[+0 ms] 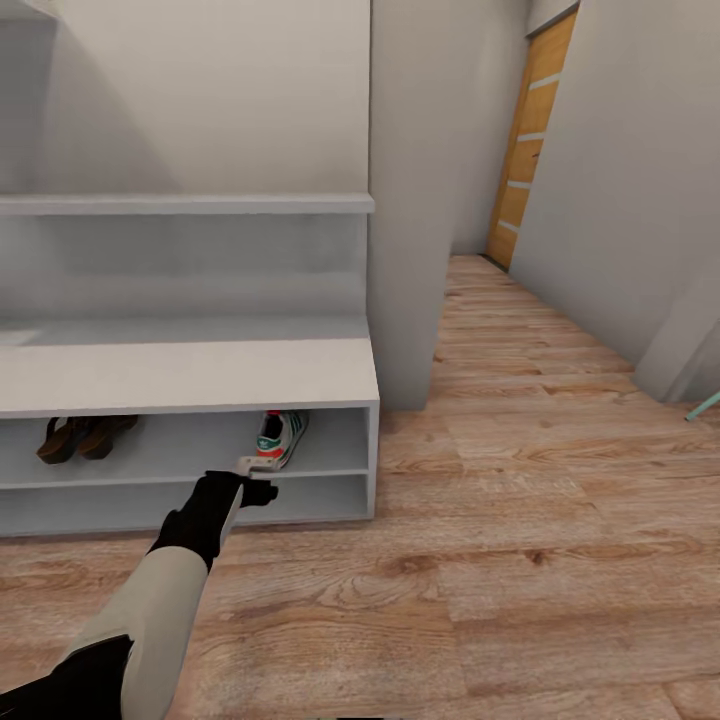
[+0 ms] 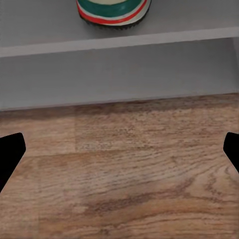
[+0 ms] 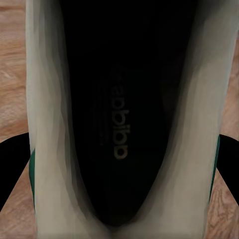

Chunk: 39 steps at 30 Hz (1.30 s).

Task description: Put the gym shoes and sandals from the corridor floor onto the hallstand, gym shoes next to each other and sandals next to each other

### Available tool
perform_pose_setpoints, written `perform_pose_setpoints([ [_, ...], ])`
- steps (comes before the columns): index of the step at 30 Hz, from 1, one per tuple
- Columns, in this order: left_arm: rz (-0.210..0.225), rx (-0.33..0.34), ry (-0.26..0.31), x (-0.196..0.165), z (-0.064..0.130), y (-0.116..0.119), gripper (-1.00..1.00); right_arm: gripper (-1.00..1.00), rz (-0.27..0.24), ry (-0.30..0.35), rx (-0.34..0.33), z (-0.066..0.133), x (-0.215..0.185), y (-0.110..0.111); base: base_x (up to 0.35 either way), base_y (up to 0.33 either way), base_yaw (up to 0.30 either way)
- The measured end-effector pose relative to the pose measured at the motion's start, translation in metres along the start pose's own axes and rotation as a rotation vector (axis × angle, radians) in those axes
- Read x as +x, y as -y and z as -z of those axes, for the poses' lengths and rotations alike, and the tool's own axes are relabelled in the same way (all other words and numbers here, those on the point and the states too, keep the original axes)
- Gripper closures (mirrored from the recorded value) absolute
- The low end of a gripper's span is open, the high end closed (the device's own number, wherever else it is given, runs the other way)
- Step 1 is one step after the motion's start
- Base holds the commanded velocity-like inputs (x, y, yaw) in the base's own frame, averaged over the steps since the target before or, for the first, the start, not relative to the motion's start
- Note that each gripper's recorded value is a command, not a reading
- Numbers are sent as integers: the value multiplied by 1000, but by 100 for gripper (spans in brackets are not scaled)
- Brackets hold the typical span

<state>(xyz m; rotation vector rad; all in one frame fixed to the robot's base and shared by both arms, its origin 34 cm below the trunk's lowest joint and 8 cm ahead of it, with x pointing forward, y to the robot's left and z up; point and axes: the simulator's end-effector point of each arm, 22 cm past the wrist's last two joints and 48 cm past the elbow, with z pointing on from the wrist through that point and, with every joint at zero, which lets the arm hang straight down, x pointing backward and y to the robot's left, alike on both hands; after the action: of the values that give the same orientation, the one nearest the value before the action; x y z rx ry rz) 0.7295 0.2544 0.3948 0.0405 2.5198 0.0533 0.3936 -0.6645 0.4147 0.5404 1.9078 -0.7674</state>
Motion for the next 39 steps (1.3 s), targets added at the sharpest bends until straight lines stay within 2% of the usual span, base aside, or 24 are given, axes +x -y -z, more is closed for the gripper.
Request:
perform_pose_setpoints([
  [8, 1, -12, 1, 1, -1, -9, -100, 100, -3, 4, -2, 0, -2, -1, 0, 0, 0],
  [12, -6, -19, 33, 3, -3, -15, -100, 100, -5, 3, -2, 1, -1, -2, 0, 0, 0],
  [14, -13, -19, 67, 8, -6, -17, -100, 100, -7, 1, -3, 1, 0, -3, 0, 0, 0],
  [15, -21, -20, 105, 17, -9, -20, -100, 100, -7, -1, -3, 1, 1, -3, 0, 0, 0],
  [18, -24, -19, 118, 29, -12, -21, -100, 100, -8, -2, -4, 2, 2, -4, 0, 0, 0],
  [22, -32, -25, 119, 64, -16, -28, -100, 100, -7, -4, -5, 2, 3, -4, 0, 0, 0],
  [23, -47, -30, 234, 74, -10, -46, -100, 100, -7, -4, -7, 2, 3, -5, 0, 0, 0],
  [24, -52, -23, 191, 118, -12, -47, -100, 100, -6, -4, -7, 2, 3, -5, 0, 0, 0],
  [25, -54, -3, 215, 123, -10, -51, -100, 100, -6, -4, -7, 2, 3, -5, 0, 0, 0],
  [28, -57, 33, 226, 142, -7, -59, -100, 100, -6, -5, -7, 2, 4, -5, 0, 0, 16],
  [31, -35, 75, 242, 159, -1, -67, -100, 100, -6, -6, -7, 2, 4, -5, 0, 0, 103],
  [33, -5, 94, 263, 169, 4, -76, -100, 100, -6, -8, -7, 2, 5, -5, 0, 0, 184],
  [35, 33, 128, 298, 179, 15, -97, -100, 100, -7, -26, -9, 3, 14, -6, 0, 0, 246],
  [39, 37, 185, 317, 181, 25, -109, -100, 100, -7, -48, -9, 5, 24, -6, 0, 0, 267],
])
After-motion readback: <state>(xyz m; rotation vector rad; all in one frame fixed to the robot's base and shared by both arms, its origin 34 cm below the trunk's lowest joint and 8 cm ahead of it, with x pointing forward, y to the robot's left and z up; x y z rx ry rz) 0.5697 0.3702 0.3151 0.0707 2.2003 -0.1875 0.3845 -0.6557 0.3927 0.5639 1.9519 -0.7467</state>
